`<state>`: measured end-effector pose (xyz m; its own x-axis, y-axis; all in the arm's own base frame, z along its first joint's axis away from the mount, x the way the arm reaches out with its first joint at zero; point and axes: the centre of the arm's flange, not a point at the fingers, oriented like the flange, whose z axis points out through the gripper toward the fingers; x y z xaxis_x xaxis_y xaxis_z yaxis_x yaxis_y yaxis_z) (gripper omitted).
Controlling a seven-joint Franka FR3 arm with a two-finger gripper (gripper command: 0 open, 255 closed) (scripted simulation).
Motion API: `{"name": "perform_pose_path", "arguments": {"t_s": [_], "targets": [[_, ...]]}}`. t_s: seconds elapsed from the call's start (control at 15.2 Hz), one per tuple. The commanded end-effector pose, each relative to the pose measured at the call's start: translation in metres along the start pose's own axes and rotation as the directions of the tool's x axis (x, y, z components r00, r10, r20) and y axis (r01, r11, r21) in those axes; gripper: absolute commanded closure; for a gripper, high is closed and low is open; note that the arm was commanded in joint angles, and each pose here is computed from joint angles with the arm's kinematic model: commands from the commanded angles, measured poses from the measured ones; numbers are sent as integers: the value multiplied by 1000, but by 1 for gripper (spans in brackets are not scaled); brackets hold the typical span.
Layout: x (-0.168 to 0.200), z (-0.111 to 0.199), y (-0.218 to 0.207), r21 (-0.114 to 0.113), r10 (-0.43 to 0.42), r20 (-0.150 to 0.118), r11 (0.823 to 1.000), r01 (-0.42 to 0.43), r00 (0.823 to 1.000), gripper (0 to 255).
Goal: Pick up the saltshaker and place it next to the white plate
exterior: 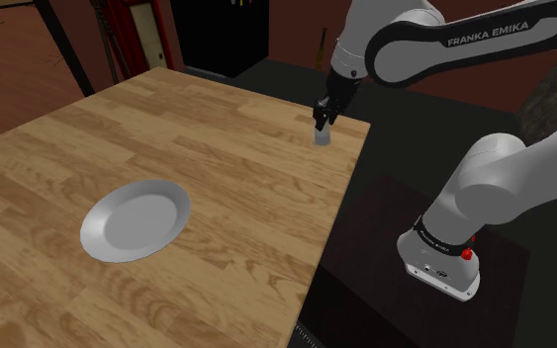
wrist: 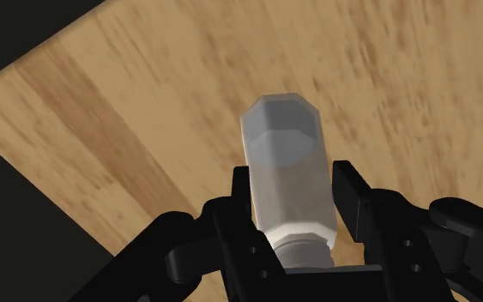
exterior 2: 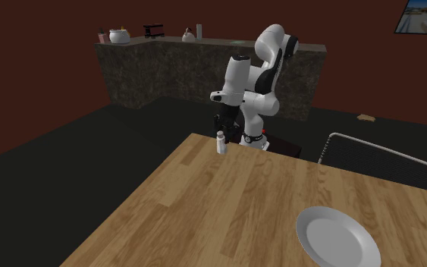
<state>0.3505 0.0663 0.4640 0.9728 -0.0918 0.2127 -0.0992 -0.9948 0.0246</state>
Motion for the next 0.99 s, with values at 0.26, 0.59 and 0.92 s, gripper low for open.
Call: {"name": "perform_pose_path", "arguments": {"t_s": [0.26, 0.59, 0.92], "targets": [[7, -31, 1, 0, 0, 0, 1000, 0, 1000, 255], [12, -56, 2, 0, 0, 0, 1000, 0, 1000, 255], [18, -82, 2, 0, 0, 0, 1000, 0, 1000, 255]]}}
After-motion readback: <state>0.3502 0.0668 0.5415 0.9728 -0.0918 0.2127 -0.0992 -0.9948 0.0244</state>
